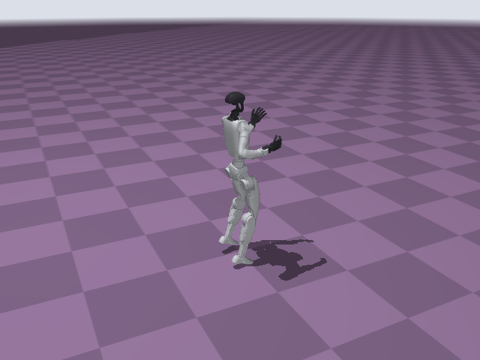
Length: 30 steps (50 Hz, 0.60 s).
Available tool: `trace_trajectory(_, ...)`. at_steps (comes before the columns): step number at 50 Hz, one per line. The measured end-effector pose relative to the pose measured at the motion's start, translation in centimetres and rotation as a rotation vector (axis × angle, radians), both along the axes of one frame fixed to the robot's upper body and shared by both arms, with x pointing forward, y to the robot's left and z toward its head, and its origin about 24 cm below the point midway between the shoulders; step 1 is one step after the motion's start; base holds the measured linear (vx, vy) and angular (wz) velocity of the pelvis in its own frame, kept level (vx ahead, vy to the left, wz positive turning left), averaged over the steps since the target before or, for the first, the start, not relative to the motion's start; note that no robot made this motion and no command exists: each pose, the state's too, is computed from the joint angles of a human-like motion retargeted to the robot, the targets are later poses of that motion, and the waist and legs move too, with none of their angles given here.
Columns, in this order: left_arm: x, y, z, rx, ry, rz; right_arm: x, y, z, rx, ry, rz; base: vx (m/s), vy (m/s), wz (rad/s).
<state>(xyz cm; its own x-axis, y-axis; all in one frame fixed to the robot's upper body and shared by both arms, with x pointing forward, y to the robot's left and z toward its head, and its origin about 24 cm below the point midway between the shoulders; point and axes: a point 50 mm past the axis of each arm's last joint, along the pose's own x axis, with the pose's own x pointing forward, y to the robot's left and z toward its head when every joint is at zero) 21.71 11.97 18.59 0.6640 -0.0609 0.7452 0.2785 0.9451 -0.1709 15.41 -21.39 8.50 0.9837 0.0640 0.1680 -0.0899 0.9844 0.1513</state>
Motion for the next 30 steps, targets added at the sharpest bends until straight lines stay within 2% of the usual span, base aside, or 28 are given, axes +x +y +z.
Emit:
trace_trajectory(6, -1.1, 3.9, -4.8, -0.019, 0.214, 0.127, 5.7, 1.6, -1.2, 0.025, -0.059, -0.062, -0.18, -0.06, -1.26)
trace_trajectory(10, -4.0, 6.4, -9.7, -0.113, 0.494, 0.215, 9.9, 4.0, 4.4, 0.096, -0.318, -0.034, -0.17, -0.03, 0.23)
trace_trajectory(15, -6.6, 8.0, -9.8, 0.081, 0.608, 0.107, 6.7, 4.9, 11.1, 0.390, -0.613, 0.026, 0.07, 0.04, 0.53)
trace_trajectory(20, -6.9, 8.6, -11.2, 0.204, 0.689, 0.081, 4.3, 6.2, 12.9, 0.399, -0.699, 0.213, 0.08, 0.11, -0.48)
trace_trajectory(22, -6.4, 8.3, -12.3, 0.204, 0.699, 0.108, 4.0, 6.3, 12.5, 0.351, -0.682, 0.252, -0.02, 0.20, 0.42)
trace_trajectory(26, -2.4, 4.9, -13.6, 0.294, 0.598, 0.131, 4.8, 7.7, 9.7, 0.252, -0.593, 0.268, -0.25, 0.15, 0.66)
trace_trajectory(30, 4.3, -0.1, -6.2, 0.321, 0.221, 0.148, 6.0, 6.9, 4.2, 0.252, -0.340, 0.051, -0.23, 0.03, 0.30)
